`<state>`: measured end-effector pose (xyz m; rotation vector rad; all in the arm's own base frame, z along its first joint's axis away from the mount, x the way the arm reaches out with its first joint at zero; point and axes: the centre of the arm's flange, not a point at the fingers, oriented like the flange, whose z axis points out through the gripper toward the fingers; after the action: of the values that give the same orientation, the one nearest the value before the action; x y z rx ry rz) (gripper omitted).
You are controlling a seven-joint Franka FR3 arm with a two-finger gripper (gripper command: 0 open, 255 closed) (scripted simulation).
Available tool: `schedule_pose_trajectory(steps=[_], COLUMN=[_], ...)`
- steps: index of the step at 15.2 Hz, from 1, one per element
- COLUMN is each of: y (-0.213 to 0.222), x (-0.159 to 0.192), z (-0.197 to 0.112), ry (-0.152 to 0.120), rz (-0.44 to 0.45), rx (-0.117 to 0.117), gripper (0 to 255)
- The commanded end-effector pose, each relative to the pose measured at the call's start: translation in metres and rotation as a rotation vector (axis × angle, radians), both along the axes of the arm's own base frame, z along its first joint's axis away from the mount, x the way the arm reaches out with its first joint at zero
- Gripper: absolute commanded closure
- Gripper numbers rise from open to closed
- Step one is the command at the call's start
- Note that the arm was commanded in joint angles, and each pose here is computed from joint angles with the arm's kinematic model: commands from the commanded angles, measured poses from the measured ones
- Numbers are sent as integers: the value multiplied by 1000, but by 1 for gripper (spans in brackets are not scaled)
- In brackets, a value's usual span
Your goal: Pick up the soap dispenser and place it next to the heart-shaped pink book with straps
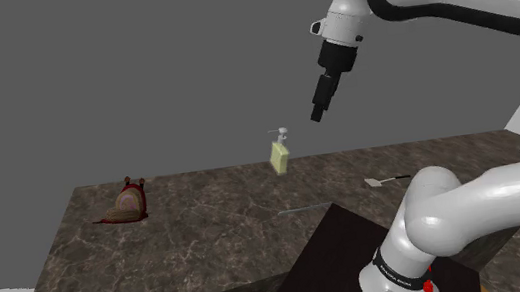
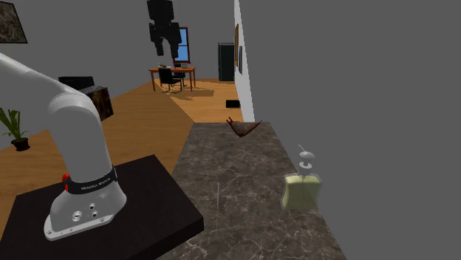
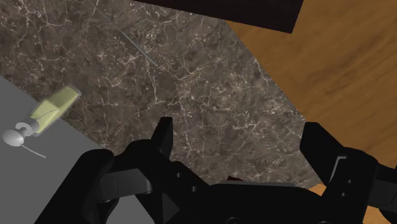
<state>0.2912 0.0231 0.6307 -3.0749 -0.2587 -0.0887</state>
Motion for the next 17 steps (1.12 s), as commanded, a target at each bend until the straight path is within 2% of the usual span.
schedule_pose_trajectory(steps=[1, 17], y=[0, -114], x=[0, 84], z=[0, -146], ry=[0, -40], rz=[0, -97], rx=[0, -48], gripper=[0, 0])
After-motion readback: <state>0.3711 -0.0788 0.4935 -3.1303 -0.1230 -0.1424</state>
